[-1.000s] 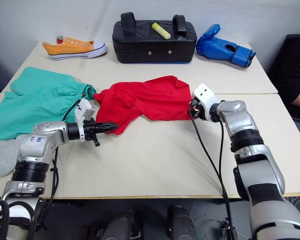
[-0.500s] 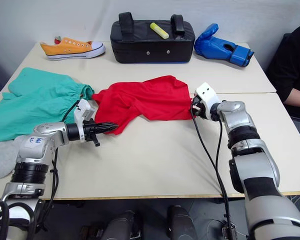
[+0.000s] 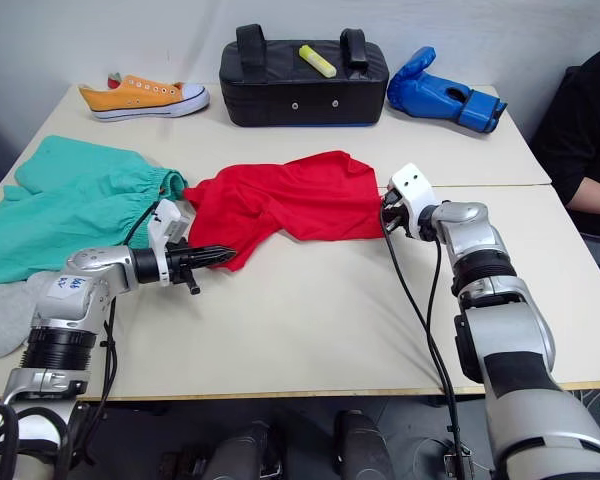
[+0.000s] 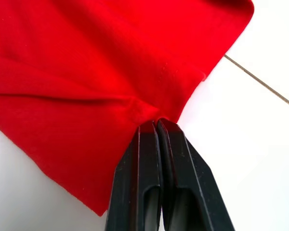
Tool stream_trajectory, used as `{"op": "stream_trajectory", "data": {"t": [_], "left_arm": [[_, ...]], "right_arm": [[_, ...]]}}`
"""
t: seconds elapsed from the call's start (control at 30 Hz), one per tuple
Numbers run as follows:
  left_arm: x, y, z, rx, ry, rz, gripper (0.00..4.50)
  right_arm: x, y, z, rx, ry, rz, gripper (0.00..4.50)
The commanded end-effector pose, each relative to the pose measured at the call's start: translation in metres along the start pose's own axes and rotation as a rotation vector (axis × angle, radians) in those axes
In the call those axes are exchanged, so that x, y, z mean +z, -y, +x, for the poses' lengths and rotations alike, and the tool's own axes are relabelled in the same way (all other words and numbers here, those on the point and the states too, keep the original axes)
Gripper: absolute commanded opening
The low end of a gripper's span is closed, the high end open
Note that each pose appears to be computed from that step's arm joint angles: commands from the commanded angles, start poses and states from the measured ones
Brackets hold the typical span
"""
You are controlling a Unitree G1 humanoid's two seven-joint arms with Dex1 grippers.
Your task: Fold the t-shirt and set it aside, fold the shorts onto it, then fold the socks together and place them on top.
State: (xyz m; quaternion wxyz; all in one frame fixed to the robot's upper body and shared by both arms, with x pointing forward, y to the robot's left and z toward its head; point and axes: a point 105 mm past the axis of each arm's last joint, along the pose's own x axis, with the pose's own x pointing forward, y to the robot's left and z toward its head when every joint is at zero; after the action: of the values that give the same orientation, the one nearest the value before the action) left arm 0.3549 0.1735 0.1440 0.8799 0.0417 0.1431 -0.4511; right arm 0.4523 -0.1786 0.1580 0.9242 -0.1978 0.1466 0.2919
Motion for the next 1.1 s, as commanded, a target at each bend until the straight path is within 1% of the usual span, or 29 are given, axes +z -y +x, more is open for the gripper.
{"op": "stream_trajectory", "data": {"t": [0.03,0.1,0.13,0.2,0.23,0.3,0.37,0.4,0.53,0.6,0.7,0.8,0.87,0.97,1.0,1.03,1.07,1.1], "left_arm": [[0.017,0.012,-0.019,-0.062,0.04,0.041,0.0],[0.014,0.024,-0.03,-0.12,0.014,0.057,0.0],[0.011,0.03,-0.038,-0.151,-0.01,0.064,0.0],[0.007,0.039,-0.047,-0.189,-0.041,0.068,0.0],[0.002,0.045,-0.053,-0.216,-0.07,0.075,0.0],[-0.011,0.058,-0.066,-0.274,-0.155,0.107,0.0],[-0.022,0.065,-0.073,-0.309,-0.219,0.137,0.0],[-0.025,0.066,-0.074,-0.313,-0.234,0.146,0.0],[-0.037,0.066,-0.074,-0.311,-0.275,0.19,0.0],[-0.039,0.065,-0.074,-0.309,-0.282,0.197,0.0],[-0.04,0.062,-0.072,-0.3,-0.282,0.202,0.0],[-0.039,0.054,-0.069,-0.277,-0.272,0.199,0.0],[-0.039,0.051,-0.066,-0.266,-0.264,0.195,0.0],[-0.038,0.049,-0.063,-0.258,-0.251,0.191,0.0],[-0.039,0.049,-0.063,-0.257,-0.248,0.19,0.0],[-0.039,0.05,-0.062,-0.258,-0.245,0.189,0.0],[-0.04,0.05,-0.062,-0.258,-0.243,0.188,0.0],[-0.04,0.051,-0.062,-0.257,-0.241,0.189,0.0]], "right_arm": [[0.031,0.006,-0.021,0.021,0.137,-0.073,0.07],[0.036,-0.002,-0.036,0.058,0.189,-0.177,0.07],[0.035,-0.011,-0.046,0.089,0.218,-0.232,0.07],[0.034,-0.024,-0.06,0.128,0.249,-0.284,0.07],[0.031,-0.036,-0.07,0.157,0.274,-0.307,0.07],[0.016,-0.067,-0.093,0.219,0.307,-0.405,0.07],[-0.003,-0.092,-0.11,0.274,0.3,-0.478,0.07],[-0.012,-0.099,-0.115,0.287,0.289,-0.49,0.07],[-0.038,-0.122,-0.129,0.339,0.249,-0.545,0.07],[-0.044,-0.128,-0.132,0.355,0.232,-0.553,0.07],[-0.038,-0.116,-0.126,0.271,0.237,-0.466,0.07],[-0.017,-0.09,-0.112,0.2,0.229,-0.256,0.07],[-0.004,-0.074,-0.101,0.174,0.22,-0.172,0.07],[0.009,-0.046,-0.081,0.108,0.179,-0.061,0.65],[0.011,-0.036,-0.074,0.077,0.16,-0.032,1.03],[0.01,-0.026,-0.066,0.051,0.132,0.001,1.29],[0.008,-0.019,-0.059,0.037,0.102,0.035,1.71],[0.005,-0.012,-0.053,0.021,0.073,0.067,2.01]]}}
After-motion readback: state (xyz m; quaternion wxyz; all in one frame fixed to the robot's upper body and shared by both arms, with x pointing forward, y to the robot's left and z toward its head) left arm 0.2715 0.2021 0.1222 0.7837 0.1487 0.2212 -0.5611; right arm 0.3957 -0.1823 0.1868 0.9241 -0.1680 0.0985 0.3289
